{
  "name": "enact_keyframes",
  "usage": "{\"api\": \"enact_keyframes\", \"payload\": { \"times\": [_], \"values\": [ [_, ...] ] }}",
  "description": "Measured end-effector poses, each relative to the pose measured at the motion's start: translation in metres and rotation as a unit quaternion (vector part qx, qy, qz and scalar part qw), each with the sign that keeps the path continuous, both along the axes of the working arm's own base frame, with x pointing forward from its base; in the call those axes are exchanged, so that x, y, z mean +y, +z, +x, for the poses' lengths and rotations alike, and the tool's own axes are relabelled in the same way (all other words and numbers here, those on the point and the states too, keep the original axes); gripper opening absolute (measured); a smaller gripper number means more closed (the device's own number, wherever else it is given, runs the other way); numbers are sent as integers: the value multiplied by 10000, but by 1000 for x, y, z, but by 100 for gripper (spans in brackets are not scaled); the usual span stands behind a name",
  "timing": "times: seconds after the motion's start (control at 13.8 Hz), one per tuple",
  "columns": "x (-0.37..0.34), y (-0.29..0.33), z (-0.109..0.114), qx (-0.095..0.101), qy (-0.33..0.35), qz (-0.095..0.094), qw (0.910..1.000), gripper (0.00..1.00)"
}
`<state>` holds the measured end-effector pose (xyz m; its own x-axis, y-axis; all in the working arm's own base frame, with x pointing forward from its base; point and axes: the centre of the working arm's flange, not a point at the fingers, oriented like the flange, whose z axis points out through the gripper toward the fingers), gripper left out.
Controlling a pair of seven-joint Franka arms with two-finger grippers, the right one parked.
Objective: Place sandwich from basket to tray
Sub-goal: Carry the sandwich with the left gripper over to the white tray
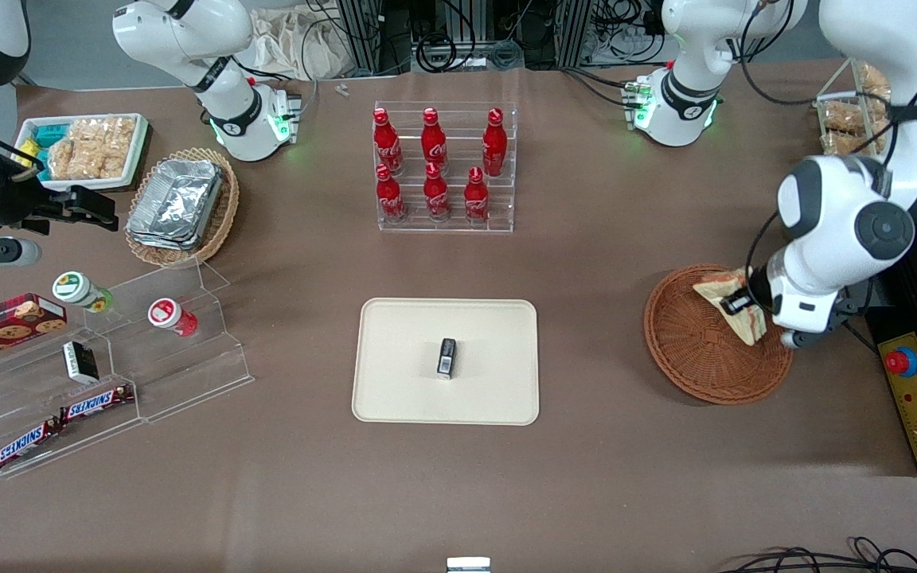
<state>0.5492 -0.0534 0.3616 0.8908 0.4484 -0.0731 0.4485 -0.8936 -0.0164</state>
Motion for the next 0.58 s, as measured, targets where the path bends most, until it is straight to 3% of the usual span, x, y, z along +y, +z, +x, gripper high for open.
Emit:
{"api": "enact_keyframes", "payload": {
  "times": [0.07, 0.29, 0.43, 0.58],
  "values": [
    [-36, 23, -4, -9, -330, -18, 9995, 34],
    [-148, 46, -18, -157, -1273, -148, 9916, 20],
    [-205, 35, -17, -310, -1722, -388, 9838, 20],
    [-251, 3, -10, -557, -2258, -448, 9715, 20]
  ]
}}
